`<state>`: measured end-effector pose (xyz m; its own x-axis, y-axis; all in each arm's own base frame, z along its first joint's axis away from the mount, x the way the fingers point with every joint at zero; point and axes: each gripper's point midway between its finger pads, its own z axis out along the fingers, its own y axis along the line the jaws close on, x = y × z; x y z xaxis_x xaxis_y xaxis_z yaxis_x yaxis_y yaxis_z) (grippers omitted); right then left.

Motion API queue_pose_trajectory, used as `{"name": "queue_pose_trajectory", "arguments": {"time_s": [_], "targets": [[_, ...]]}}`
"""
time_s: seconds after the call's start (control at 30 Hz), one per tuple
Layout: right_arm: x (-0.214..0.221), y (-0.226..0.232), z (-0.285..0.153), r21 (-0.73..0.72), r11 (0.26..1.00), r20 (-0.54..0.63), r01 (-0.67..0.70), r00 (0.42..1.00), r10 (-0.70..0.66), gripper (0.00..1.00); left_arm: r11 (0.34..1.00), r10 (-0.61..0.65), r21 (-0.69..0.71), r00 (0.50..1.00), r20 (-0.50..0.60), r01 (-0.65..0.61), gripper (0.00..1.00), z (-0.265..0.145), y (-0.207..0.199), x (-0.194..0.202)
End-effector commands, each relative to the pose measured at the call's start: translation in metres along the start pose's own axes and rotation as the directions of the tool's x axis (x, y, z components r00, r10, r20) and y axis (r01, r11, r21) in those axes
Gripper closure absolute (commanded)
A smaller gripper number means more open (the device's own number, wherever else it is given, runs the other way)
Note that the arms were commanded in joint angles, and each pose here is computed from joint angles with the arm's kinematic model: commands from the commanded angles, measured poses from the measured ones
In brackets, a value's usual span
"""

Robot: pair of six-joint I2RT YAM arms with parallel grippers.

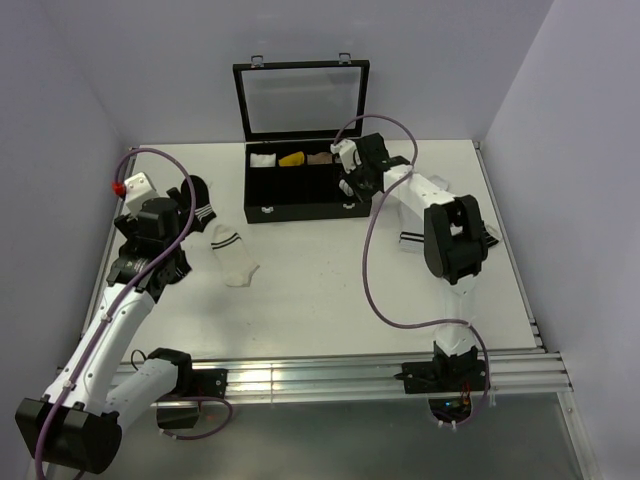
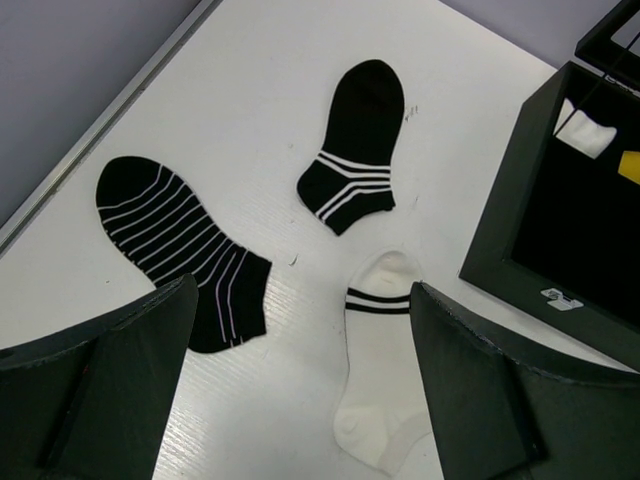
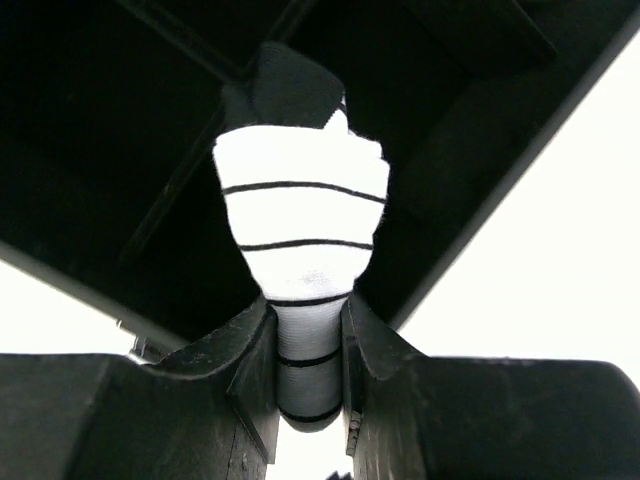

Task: Roll the socks
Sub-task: Place the sock in the storage box.

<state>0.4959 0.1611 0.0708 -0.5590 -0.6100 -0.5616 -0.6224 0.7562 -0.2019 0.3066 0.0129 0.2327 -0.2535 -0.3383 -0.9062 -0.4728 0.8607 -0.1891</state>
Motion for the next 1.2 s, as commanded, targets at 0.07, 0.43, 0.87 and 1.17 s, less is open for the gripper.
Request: {"name": "queue_pose_trajectory", "arguments": {"time_s": [0.07,0.43,0.87,1.17], "targets": [[-0.003,-0.036,-0.045,0.128,0.992,0.051,-0.003,0.999,-0.004,1.00,1.000,-0.001,0.013,1.000,0.021,0.001,0.08,0.001,-0.002,-0.006],[0.020,-0.023,-0.006,0.058,0.998,-0.029,0.031,0.999,-0.029,1.00,1.000,0.000,0.016,1.000,0.024,-0.001,0.08,0.000,-0.002,-0.007],[0.013,0.007,0.012,-0.056,0.993,-0.032,0.107,0.994,-0.109,1.00,1.000,0.007,0.015,1.000,0.017,-0.007,0.08,0.002,-0.001,-0.005],[0.034,0.023,0.031,-0.140,0.986,-0.118,0.090,0.987,-0.106,1.00,1.000,0.007,0.018,1.000,0.015,-0.008,0.08,0.003,-0.002,-0.004]]}}
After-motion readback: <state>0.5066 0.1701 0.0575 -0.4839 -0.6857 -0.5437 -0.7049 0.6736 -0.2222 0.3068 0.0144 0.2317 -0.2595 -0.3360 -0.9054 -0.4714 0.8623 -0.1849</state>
